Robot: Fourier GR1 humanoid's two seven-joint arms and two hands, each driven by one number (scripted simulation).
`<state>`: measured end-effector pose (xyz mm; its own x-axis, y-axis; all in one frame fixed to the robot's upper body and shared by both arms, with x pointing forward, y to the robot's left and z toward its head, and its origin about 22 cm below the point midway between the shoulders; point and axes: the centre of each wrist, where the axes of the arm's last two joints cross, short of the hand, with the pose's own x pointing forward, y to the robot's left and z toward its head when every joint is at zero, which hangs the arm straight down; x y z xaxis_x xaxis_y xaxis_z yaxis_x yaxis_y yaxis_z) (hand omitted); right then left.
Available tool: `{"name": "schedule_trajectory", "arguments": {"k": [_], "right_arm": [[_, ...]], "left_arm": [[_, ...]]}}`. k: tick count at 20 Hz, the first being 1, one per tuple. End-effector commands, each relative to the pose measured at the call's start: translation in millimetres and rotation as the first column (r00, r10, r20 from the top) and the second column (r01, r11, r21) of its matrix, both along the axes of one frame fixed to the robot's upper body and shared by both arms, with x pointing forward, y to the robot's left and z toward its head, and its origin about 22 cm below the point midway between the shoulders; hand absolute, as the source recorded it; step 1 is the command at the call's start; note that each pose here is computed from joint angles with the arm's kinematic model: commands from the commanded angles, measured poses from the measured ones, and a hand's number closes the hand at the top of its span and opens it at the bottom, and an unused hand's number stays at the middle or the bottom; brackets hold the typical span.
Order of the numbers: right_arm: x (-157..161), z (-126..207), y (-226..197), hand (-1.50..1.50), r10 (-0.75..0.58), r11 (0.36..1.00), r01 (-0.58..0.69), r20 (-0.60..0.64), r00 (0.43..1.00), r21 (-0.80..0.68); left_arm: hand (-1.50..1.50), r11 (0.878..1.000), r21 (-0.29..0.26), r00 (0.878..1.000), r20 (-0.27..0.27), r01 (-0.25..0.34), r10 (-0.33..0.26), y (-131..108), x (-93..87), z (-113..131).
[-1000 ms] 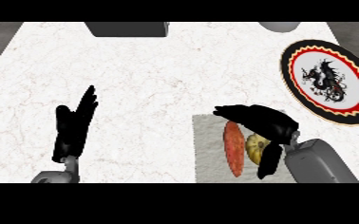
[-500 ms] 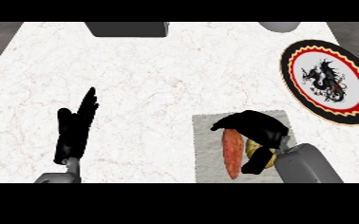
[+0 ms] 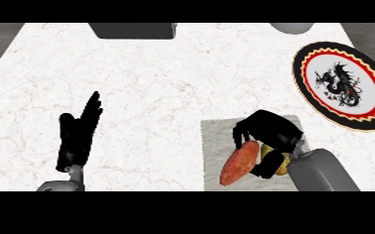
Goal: Pick the sweet potato from the placemat and place it in the plate
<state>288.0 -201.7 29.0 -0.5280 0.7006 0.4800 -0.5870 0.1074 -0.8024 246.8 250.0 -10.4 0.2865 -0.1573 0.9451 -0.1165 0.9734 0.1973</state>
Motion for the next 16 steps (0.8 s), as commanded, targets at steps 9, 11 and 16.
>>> {"name": "schedule_trajectory", "arguments": {"k": [9, 11, 16], "right_arm": [[46, 47, -53, 1.50, -0.602, 0.791, 0.603, 0.298, 0.741, 0.100], [53, 42, -53, 1.50, -0.684, 0.711, 0.695, 0.331, 0.650, 0.105], [51, 87, -47, 1.50, -0.745, 0.653, 0.700, 0.413, 0.524, 0.288]], "left_arm": [[0.00, 1.000, 0.009, 1.000, 0.000, -0.015, 0.015, 3, 7.2, 8], [0.00, 1.000, 0.004, 1.000, -0.011, 0.013, -0.013, 7, -0.2, 1], [0.00, 1.000, 0.003, 1.000, -0.006, -0.009, 0.009, 2, -0.6, 7]]}}
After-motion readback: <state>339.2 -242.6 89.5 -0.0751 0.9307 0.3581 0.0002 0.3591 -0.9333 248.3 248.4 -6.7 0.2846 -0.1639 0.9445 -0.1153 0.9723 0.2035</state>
